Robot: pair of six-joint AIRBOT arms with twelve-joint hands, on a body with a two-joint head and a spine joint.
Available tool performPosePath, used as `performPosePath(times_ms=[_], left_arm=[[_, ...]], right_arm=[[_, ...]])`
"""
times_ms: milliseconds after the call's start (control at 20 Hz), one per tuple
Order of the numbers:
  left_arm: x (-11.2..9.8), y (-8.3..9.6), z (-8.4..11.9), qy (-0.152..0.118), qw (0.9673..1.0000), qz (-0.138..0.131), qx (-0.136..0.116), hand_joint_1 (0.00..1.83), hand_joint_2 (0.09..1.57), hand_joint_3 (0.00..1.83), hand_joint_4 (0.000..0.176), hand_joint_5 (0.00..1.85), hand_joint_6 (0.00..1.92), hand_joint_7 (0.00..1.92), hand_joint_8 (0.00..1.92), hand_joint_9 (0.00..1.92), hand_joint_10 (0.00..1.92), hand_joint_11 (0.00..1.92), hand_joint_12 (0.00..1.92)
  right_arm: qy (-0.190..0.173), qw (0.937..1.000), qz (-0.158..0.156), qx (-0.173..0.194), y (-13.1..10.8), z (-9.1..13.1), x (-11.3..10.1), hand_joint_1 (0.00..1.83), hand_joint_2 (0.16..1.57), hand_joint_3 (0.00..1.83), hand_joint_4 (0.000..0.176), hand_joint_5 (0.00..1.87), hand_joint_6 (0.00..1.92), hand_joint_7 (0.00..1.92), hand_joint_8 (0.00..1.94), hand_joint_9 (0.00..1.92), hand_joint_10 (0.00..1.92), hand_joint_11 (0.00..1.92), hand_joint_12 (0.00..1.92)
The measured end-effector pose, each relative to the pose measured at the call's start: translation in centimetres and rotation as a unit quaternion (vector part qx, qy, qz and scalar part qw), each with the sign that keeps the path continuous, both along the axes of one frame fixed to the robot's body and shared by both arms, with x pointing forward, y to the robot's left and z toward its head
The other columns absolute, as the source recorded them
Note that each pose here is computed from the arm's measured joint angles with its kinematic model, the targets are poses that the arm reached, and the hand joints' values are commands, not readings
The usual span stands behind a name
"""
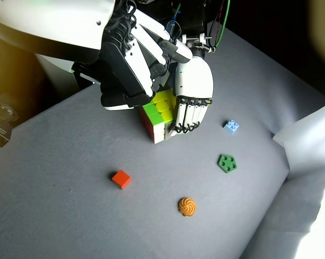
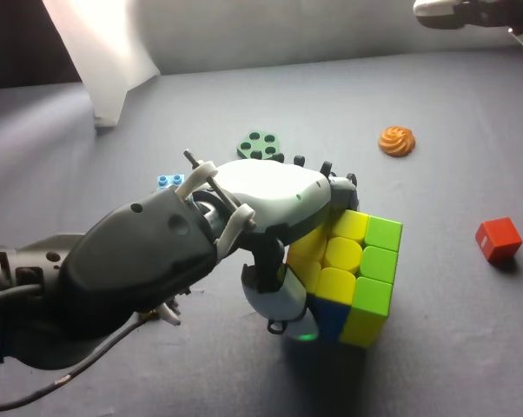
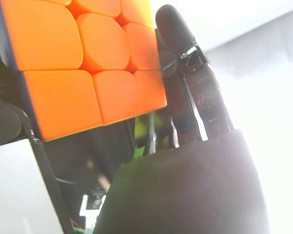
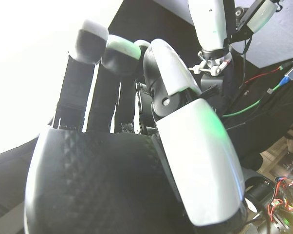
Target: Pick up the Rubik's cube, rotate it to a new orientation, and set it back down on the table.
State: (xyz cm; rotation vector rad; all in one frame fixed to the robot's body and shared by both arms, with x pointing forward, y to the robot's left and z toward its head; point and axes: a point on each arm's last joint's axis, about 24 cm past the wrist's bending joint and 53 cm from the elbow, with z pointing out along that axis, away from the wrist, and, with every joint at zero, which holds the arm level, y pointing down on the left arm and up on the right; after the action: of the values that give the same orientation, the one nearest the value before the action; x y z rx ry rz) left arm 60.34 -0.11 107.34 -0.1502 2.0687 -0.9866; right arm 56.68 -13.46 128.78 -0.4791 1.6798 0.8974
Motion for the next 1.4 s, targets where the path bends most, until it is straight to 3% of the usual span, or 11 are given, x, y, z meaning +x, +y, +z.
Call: performPosePath(times_ms=[100,250,300,350,400,450,550,650,950,1250,1400], left_arm=[[0.0,0.0,0.0,0.001,1.0000,0.001,-0.001,1.36,1.17,0.00,0.000,0.82,1.06,0.90,1.23,0.79,1.33,0.59,1.03],[0.0,0.0,0.0,0.004,1.0000,0.003,-0.002,1.36,1.18,0.00,0.000,0.86,1.01,0.84,1.32,0.74,1.38,0.56,1.06],[0.0,0.0,0.0,0.004,1.0000,0.003,-0.003,1.34,1.22,0.00,0.000,0.76,1.14,0.81,1.37,0.67,1.51,0.44,1.14],[0.0,0.0,0.1,0.003,1.0000,0.003,-0.003,1.23,1.22,0.00,0.000,0.71,1.22,0.85,1.35,0.59,1.05,0.35,1.14],[0.0,-0.1,0.1,0.004,1.0000,0.003,-0.005,1.19,1.09,0.00,0.000,0.57,0.55,0.60,0.76,0.47,0.77,0.22,1.09],[0.0,-0.1,0.2,0.004,1.0000,0.003,-0.006,1.10,1.04,0.00,0.000,0.57,0.20,0.54,0.39,0.41,0.56,0.15,1.04],[0.0,-0.1,0.2,0.003,1.0000,0.005,-0.006,0.68,1.02,0.00,0.000,0.33,0.01,0.40,0.04,0.34,0.18,0.01,0.94],[0.1,-0.1,0.5,0.003,0.9999,0.006,-0.009,0.46,0.94,0.00,0.000,0.22,0.00,0.29,0.00,0.28,0.04,0.00,0.66],[0.3,-0.3,0.9,-0.001,0.9999,0.008,-0.013,0.53,0.82,0.00,0.000,0.08,0.00,0.11,0.00,0.12,0.00,0.00,0.30],[0.5,-0.5,1.8,-0.007,0.9997,0.008,-0.020,0.50,0.81,0.00,0.000,0.06,0.00,0.09,0.00,0.10,0.00,0.00,0.23],[0.6,-0.5,2.8,-0.014,0.9996,0.007,-0.024,0.46,0.83,0.01,0.000,0.04,0.00,0.08,0.00,0.10,0.00,0.00,0.21]], right_arm=[[0.000,1.0000,0.000,0.000,0.0,0.0,0.0,1.26,1.44,0.00,0.035,0.20,0.00,0.57,1.75,0.96,1.92,0.89,1.92],[0.000,1.0000,0.000,0.000,0.0,0.0,0.0,1.27,1.43,0.00,0.023,0.21,0.00,0.59,1.73,0.99,1.92,0.94,1.92],[0.000,1.0000,0.000,0.000,0.0,0.0,0.0,1.27,1.43,0.00,0.019,0.21,0.00,0.59,1.72,0.97,1.92,0.93,1.92],[0.000,1.0000,0.000,0.000,0.0,0.0,0.0,1.27,1.43,0.00,0.022,0.22,0.01,0.59,1.72,0.95,1.92,0.91,1.92],[0.000,1.0000,0.000,0.000,0.0,0.0,0.0,1.26,1.43,0.00,0.024,0.19,0.00,0.58,1.73,0.95,1.92,0.89,1.92],[0.000,1.0000,0.000,0.000,0.0,0.0,0.0,1.27,1.43,0.00,0.019,0.18,0.00,0.60,1.71,0.97,1.92,0.91,1.92],[0.000,1.0000,0.000,0.000,0.0,0.0,0.0,1.27,1.42,0.00,0.036,0.17,0.00,0.60,1.71,0.97,1.92,0.90,1.92],[0.000,1.0000,0.000,0.000,0.0,0.0,0.0,1.28,1.41,0.00,0.041,0.18,0.00,0.62,1.68,0.95,1.92,0.88,1.92],[-0.001,1.0000,0.000,-0.001,0.0,0.0,0.0,1.28,1.42,0.00,0.039,0.18,0.00,0.61,1.69,0.96,1.92,0.87,1.92],[-0.001,1.0000,0.000,-0.001,0.0,0.0,0.0,1.29,1.39,0.00,0.035,0.17,0.00,0.65,1.64,0.99,1.92,0.91,1.92],[-0.001,1.0000,-0.001,-0.001,-0.1,0.0,0.0,1.28,1.41,0.00,0.047,0.16,0.00,0.62,1.68,0.96,1.92,0.88,1.92]])
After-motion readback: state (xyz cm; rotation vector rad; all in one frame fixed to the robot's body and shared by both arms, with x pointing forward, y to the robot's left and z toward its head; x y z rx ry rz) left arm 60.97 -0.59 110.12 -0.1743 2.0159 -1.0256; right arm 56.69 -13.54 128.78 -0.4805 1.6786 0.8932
